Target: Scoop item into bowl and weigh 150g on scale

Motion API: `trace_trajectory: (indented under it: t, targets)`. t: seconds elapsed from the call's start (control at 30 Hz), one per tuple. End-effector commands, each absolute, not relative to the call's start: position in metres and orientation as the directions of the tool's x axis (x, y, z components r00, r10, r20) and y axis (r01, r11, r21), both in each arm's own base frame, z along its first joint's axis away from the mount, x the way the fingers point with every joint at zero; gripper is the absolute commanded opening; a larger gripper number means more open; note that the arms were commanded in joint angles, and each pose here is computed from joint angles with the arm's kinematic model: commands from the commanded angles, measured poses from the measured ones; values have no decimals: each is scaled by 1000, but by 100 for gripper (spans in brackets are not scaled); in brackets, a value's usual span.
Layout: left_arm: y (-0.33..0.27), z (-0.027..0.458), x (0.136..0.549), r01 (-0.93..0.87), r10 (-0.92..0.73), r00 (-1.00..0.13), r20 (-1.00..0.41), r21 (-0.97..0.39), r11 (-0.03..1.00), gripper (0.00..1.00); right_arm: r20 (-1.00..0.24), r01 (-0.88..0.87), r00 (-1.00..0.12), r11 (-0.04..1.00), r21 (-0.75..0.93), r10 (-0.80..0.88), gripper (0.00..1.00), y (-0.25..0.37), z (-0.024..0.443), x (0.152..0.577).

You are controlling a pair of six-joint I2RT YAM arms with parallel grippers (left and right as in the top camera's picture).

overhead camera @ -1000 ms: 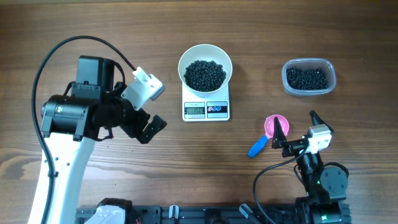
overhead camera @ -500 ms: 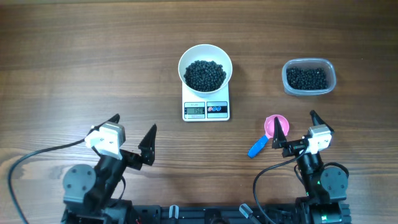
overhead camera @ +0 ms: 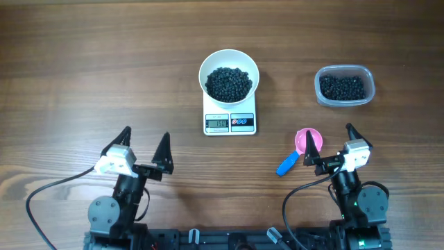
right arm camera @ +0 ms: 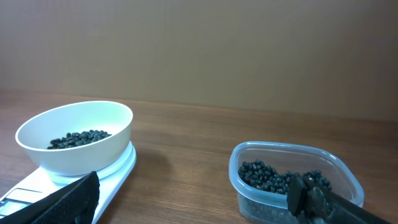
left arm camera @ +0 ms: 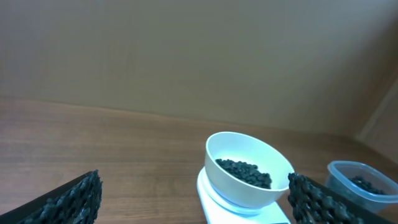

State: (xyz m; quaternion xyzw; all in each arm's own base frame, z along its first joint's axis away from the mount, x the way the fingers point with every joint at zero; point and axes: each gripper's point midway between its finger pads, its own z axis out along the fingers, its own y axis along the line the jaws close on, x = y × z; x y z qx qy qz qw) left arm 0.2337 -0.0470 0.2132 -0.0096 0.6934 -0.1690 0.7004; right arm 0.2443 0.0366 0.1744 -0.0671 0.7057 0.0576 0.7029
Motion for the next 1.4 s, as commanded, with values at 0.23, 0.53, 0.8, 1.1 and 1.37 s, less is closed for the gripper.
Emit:
trace_trajectory:
  t: [0.23, 0.53, 0.8, 1.1, 1.37]
  targets:
    - [-35, 165, 244, 141, -253, -80, -964, -262, 955, 100, -1000, -165, 8, 986, -26, -25, 99, 35, 176, 244]
    - [-39, 158, 243, 156, -248, -114, -962, -264, 952, 100, -1000, -165, 8, 986, -26, -25, 100, 35, 176, 244]
    - [-35, 158, 243, 136, -246, -106, -964, -259, 956, 100, -1000, -165, 8, 986, -26, -25, 100, 35, 176, 244]
    - [-35, 158, 243, 136, -246, -106, -963, -259, 956, 100, -1000, -165, 8, 986, -26, -25, 100, 35, 176, 244]
    - [-35, 158, 243, 136, -246, -106, -963, -259, 956, 100, -1000, -165, 8, 986, -26, -25, 100, 35, 176, 244]
